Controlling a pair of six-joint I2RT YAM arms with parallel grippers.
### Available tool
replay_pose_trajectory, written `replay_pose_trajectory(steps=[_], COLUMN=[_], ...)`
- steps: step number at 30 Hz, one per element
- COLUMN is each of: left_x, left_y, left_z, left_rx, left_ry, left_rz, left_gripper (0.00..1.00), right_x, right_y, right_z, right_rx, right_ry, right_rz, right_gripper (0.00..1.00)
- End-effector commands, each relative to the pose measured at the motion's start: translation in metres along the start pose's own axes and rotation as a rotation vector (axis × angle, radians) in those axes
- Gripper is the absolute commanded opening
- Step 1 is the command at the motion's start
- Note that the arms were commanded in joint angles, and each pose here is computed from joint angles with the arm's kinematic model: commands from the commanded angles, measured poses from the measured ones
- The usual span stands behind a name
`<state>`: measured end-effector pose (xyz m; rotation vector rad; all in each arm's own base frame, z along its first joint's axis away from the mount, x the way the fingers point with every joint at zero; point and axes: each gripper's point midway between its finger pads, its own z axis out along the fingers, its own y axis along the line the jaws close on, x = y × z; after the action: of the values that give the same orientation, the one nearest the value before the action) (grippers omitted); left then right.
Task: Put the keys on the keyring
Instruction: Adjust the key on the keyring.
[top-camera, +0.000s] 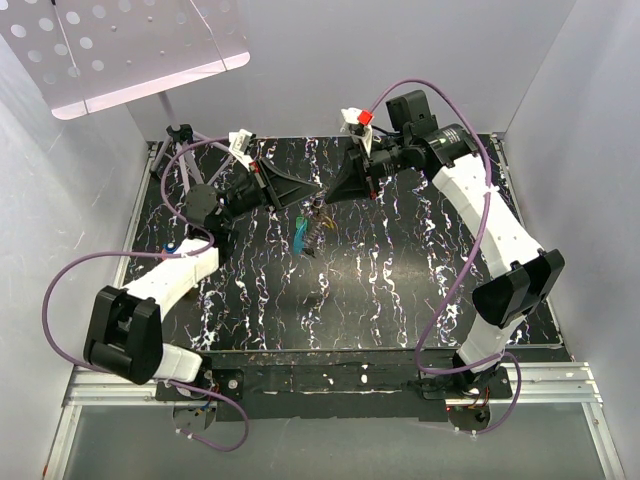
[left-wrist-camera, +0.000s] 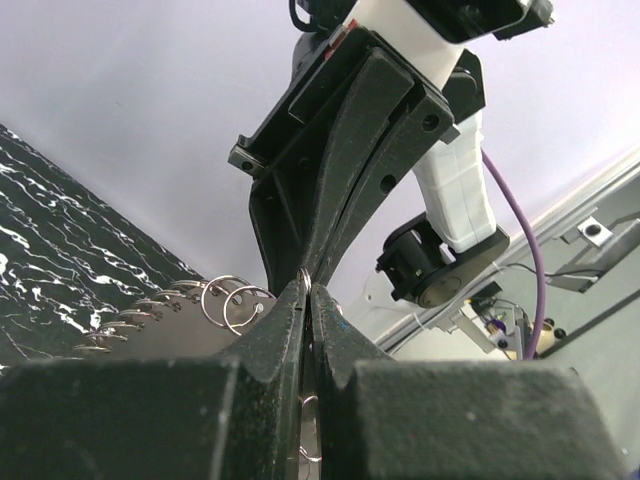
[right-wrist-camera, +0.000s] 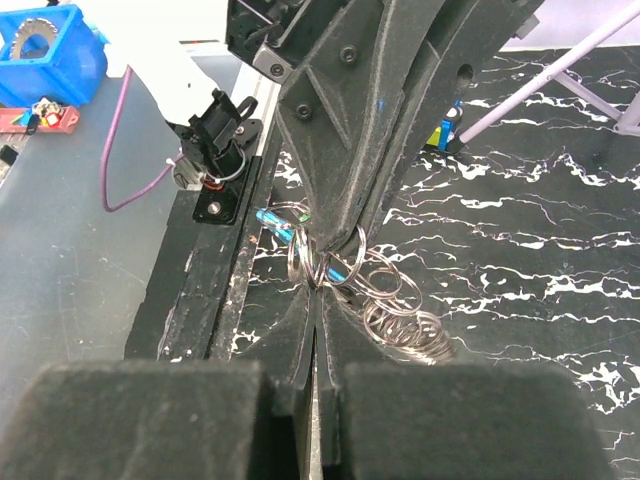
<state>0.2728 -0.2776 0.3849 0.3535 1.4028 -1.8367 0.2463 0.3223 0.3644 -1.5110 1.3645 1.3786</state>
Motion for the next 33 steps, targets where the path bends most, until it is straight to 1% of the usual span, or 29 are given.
replay_pose_trajectory(steps=[1, 6, 10, 14, 18, 24, 28, 33], left_x=[-0.015, -0.011, -0.008, -0.01, -0.004, 0.002, 0.003, -0.001], left_y=[-0.013, -0.009, 0.005, 0.008, 0.009, 0.012, 0.008, -0.001], left_z=[0.004, 0.006, 0.004, -0.001, -0.003, -0.008, -0.008, -0.012], left_rx=[-0.018, -0.072, -0.168, -0.221, -0.233, -0.212, -0.169, -0.125], left_ry=[-0.113, -0.157, -0.222, -0.267, -0.238, -0.203, -0.18, -0.159], left_rz=[0.077, 0.106, 0.121, 0.156, 0.176, 0.176, 0.184, 0.208], left_gripper=[0.0, 0.0, 0.0, 0.0, 0.0, 0.0, 0.0, 0.0], right_x=[-0.017, -0.021, -0.023, -0.026, -0.03, -0.029, -0.023, -0.02], right_y=[0.003, -0.006, -0.009, -0.006, 0.003, 0.012, 0.018, 0.015], right_z=[0.002, 0.007, 0.017, 0.022, 0.016, -0.006, -0.013, -0.024], right_rx=[0.037, 0.083, 0.109, 0.092, 0.066, 0.051, 0.055, 0.076], right_ry=[0.002, -0.003, -0.006, -0.02, -0.031, -0.042, -0.025, -0.027], right_rz=[-0.045, 0.007, 0.063, 0.119, 0.131, 0.121, 0.094, 0.083], right_gripper=[0.01, 0.01, 0.01, 0.01, 0.15, 0.28, 0.33, 0.35])
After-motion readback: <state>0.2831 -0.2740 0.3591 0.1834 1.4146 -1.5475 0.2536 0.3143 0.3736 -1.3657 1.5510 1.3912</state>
